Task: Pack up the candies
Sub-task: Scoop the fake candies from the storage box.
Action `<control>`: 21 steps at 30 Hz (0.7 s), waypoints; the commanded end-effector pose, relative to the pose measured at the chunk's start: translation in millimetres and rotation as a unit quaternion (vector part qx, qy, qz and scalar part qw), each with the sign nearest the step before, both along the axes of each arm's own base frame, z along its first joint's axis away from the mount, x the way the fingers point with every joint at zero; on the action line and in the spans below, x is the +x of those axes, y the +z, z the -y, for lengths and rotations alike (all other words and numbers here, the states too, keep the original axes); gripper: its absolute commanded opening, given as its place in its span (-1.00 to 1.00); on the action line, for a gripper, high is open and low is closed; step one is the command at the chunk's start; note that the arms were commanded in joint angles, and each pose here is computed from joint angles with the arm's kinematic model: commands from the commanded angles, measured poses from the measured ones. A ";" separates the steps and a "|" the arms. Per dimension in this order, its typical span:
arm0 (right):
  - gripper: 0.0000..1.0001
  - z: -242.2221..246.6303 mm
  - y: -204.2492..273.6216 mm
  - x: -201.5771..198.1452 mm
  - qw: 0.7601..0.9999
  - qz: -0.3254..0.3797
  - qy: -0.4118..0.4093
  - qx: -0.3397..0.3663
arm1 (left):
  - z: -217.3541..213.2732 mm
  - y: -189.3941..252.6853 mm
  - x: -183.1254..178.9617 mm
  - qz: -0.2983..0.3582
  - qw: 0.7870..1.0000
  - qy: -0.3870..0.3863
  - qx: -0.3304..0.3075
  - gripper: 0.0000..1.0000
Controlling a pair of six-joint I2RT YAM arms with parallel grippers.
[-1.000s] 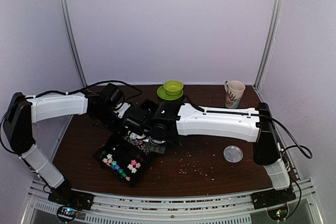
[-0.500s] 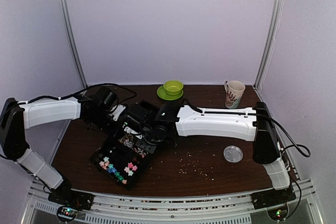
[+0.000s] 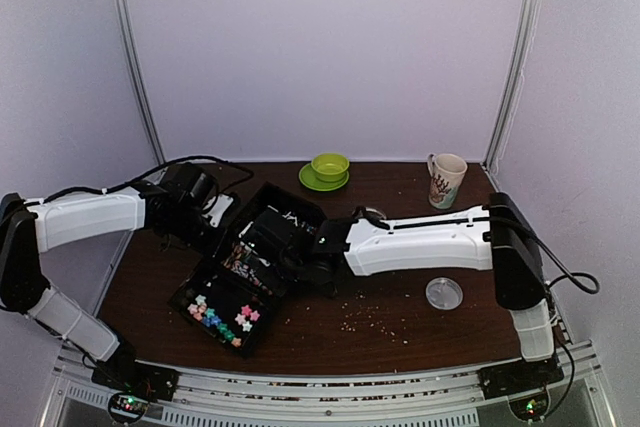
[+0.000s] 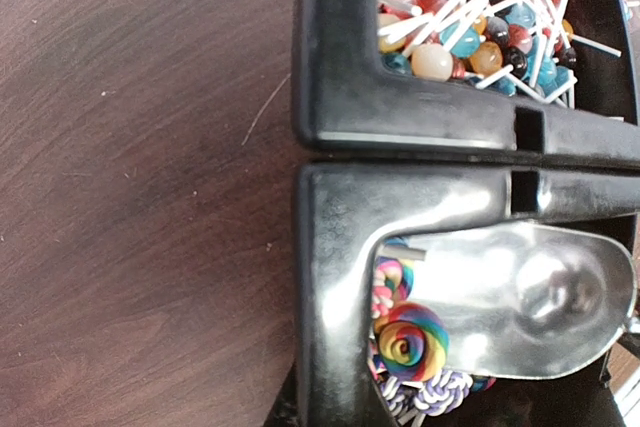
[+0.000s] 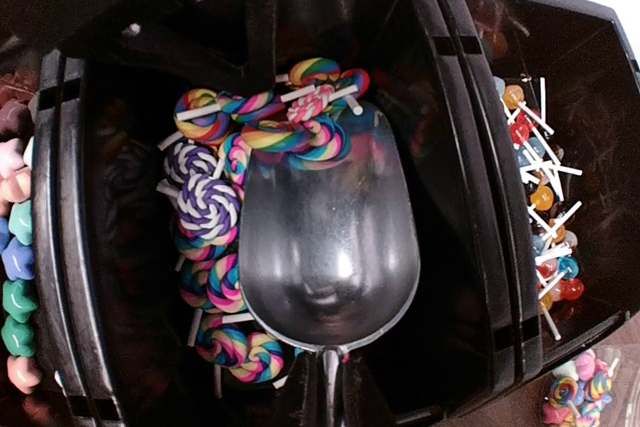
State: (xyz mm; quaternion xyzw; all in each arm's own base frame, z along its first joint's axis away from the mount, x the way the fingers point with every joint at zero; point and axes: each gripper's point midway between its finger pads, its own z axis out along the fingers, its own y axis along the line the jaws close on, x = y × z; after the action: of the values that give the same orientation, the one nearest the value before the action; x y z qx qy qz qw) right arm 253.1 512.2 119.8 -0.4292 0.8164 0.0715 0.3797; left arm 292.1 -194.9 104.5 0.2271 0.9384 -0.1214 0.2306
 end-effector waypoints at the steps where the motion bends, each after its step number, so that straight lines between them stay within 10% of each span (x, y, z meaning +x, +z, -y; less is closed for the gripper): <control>1: -1.00 4.9 -46.7 11.0 0.999 -0.006 -0.007 0.038 | 79.9 114.4 6.4 0.116 0.966 -0.108 -0.204 -1.00; 21: -1.00 24.3 -62.3 4.7 0.999 -0.012 -0.022 0.047 | 34.7 69.7 41.5 0.064 0.990 0.003 -0.129 -1.00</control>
State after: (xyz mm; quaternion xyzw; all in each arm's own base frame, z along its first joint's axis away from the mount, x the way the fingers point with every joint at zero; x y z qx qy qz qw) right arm 260.4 514.4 100.0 -0.3826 0.8002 0.1426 0.4392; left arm 303.6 -181.8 99.7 0.1945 0.9498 -0.1104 0.2187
